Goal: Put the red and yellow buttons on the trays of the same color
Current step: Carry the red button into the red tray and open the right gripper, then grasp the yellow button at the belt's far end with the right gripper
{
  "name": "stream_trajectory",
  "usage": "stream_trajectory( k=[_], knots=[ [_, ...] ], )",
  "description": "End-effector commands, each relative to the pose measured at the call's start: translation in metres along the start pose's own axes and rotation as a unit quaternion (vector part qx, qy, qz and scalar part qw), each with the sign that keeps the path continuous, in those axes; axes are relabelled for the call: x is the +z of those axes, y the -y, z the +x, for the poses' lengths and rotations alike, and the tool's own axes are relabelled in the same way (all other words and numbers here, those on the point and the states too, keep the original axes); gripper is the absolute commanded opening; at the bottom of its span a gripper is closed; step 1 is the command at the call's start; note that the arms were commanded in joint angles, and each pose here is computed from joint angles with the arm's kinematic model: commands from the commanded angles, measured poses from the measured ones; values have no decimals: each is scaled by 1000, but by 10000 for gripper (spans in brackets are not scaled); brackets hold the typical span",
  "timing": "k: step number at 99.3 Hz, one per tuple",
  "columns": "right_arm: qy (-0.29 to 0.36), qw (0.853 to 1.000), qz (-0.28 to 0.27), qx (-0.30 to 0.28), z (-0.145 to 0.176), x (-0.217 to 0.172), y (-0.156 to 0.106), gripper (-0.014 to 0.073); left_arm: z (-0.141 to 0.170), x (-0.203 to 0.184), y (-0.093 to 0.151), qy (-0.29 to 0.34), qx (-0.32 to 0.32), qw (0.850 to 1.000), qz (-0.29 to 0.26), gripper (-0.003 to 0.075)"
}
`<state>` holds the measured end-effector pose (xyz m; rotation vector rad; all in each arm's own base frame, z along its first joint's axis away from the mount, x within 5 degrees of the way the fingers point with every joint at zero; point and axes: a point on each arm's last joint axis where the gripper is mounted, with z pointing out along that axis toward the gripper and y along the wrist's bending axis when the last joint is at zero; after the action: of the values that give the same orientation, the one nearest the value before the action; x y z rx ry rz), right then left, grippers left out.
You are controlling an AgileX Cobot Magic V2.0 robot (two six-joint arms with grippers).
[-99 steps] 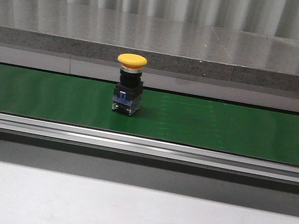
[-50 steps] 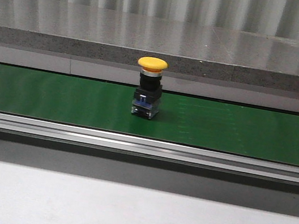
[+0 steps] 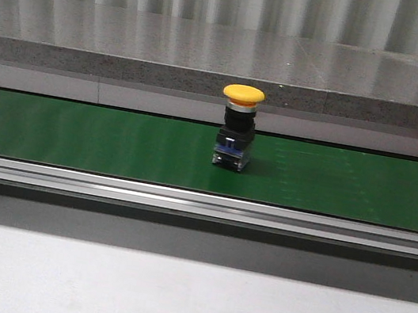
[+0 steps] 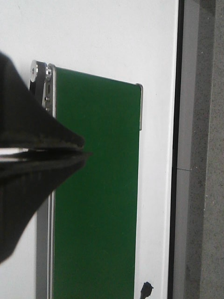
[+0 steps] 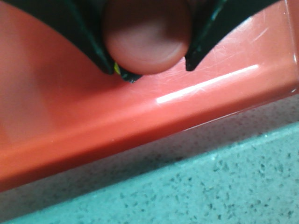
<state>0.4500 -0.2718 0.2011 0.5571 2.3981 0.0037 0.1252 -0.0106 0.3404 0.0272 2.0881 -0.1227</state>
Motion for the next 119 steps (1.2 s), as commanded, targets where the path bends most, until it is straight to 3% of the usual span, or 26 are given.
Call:
stream_trajectory(
  k=[1, 31, 41, 60, 91, 106, 119],
  knots=[
    [75, 997, -2, 2, -30, -40, -6, 20, -14, -6, 2, 52, -4, 999, 7, -19],
    [76, 997, -6, 7, -30, -39, -6, 461, -14, -6, 2, 52, -4, 999, 7, -19],
    [81, 997, -6, 8, -31, -41, -7, 538, -14, -6, 2, 52, -4, 999, 7, -19],
    [105, 994, -7, 1, -43, -69, -11, 547, -14, -6, 2, 52, -4, 999, 7, -19],
    [148, 988, -35, -26, -60, -168, -40, 547, -14, -6, 2, 52, -4, 999, 7, -19],
    [162, 985, -43, -50, -48, -216, -54, 547, -14, -6, 2, 52, -4, 999, 7, -19],
    [155, 983, -54, -80, -19, -251, -67, 547, -14, -6, 2, 52, -4, 999, 7, -19]
  ],
)
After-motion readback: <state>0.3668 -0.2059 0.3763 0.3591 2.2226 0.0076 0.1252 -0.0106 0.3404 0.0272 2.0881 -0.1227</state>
